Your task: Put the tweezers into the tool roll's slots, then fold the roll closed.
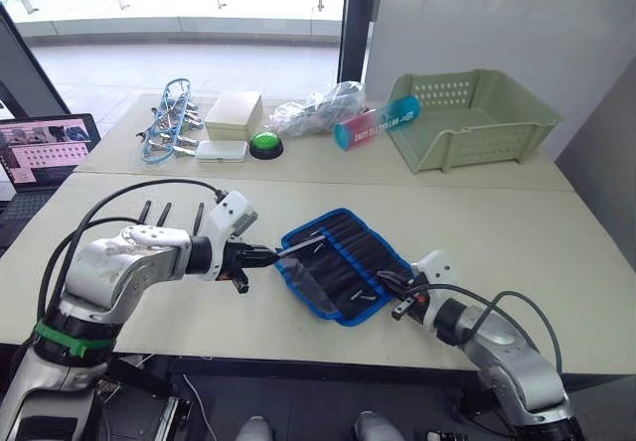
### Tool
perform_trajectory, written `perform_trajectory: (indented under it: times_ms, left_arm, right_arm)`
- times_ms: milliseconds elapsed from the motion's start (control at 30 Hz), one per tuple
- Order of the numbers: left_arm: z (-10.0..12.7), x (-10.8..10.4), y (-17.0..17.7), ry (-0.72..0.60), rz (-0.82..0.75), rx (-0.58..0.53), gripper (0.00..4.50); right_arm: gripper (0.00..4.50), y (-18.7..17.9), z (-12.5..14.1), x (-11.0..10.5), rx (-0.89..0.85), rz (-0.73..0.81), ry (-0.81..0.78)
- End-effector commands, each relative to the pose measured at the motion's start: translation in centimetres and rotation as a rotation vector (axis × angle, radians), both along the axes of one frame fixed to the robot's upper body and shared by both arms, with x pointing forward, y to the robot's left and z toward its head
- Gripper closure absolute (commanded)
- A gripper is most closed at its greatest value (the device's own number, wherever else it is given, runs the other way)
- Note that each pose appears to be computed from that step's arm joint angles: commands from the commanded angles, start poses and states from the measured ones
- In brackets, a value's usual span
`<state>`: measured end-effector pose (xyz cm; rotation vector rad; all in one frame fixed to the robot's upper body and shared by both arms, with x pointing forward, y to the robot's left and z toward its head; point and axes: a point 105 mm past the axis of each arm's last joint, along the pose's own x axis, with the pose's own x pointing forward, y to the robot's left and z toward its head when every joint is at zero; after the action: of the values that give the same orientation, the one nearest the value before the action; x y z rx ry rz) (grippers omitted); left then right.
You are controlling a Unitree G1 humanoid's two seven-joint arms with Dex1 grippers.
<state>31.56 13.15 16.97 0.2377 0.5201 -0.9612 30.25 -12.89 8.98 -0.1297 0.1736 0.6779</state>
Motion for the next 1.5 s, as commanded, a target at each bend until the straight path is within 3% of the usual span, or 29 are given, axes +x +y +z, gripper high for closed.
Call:
perform_trajectory:
  times_ms: [33,267,467,767,1500]
  left_arm:
    - [0.2,0.1,-0.9,0.010,-0.027,0.047,4.50]
    - [-0.4,0.6,-1.1,0.147,0.028,0.094,4.50]
    - [-0.5,0.9,-2.0,0.156,0.010,0.142,4.50]
    - [-1.0,2.4,-2.5,0.094,0.005,0.209,4.50]
    - [-1.9,4.2,-4.2,0.009,-0.041,0.228,4.50]
  right_arm:
    - [4.45,-0.5,-1.2,0.1,-0.084,-0.017,0.038]
    - [4.45,-0.8,-2.1,0.1,-0.124,-0.058,0.093]
    - [4.45,-0.5,-2.0,-0.3,-0.118,-0.062,0.089]
    - [4.45,-0.3,-2.0,-0.8,-0.123,-0.071,0.095]
    - [4.45,0.7,-2.4,-1.3,-0.142,-0.055,0.127]
